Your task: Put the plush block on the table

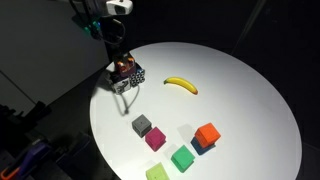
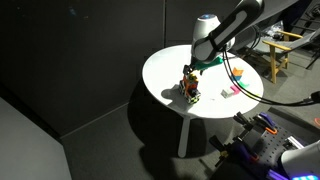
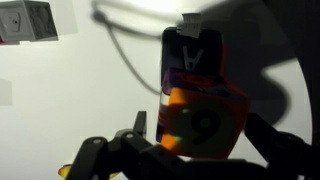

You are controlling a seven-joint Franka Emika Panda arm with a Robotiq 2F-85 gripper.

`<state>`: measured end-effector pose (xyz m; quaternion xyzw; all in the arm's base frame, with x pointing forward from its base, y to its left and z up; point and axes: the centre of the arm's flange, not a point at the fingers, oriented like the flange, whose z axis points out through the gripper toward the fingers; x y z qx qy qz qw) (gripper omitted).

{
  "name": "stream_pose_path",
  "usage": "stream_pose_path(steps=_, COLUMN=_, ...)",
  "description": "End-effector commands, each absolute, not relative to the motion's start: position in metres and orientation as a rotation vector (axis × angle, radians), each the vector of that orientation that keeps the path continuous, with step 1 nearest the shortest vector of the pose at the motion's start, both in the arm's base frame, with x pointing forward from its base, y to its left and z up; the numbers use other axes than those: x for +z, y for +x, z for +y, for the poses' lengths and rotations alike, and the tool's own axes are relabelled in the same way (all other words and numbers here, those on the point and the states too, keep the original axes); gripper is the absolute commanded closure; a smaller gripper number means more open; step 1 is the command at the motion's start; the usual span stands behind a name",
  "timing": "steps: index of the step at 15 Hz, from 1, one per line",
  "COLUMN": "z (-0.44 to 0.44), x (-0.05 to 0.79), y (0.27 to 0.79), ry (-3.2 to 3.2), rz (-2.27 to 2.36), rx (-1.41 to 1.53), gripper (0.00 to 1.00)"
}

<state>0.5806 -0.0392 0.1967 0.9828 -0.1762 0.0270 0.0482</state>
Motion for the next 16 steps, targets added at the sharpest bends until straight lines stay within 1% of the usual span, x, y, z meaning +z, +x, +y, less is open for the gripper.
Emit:
stream_pose_path(steps=1, z=-0.04, x=0.191, y=0.59, ry=2.969, rz=-0.564, rx=0.07, gripper=0.0)
stream_pose_path(steps=7, z=-0.039, x=0.181, y=0.591, ry=2.958, rz=-0.562, rx=0.049, gripper=0.0)
stream_pose_path(steps=16, z=-0.023, x=0.187, y=0.594, ry=2.95, rz=-0.556, rx=0.067, gripper=0.0)
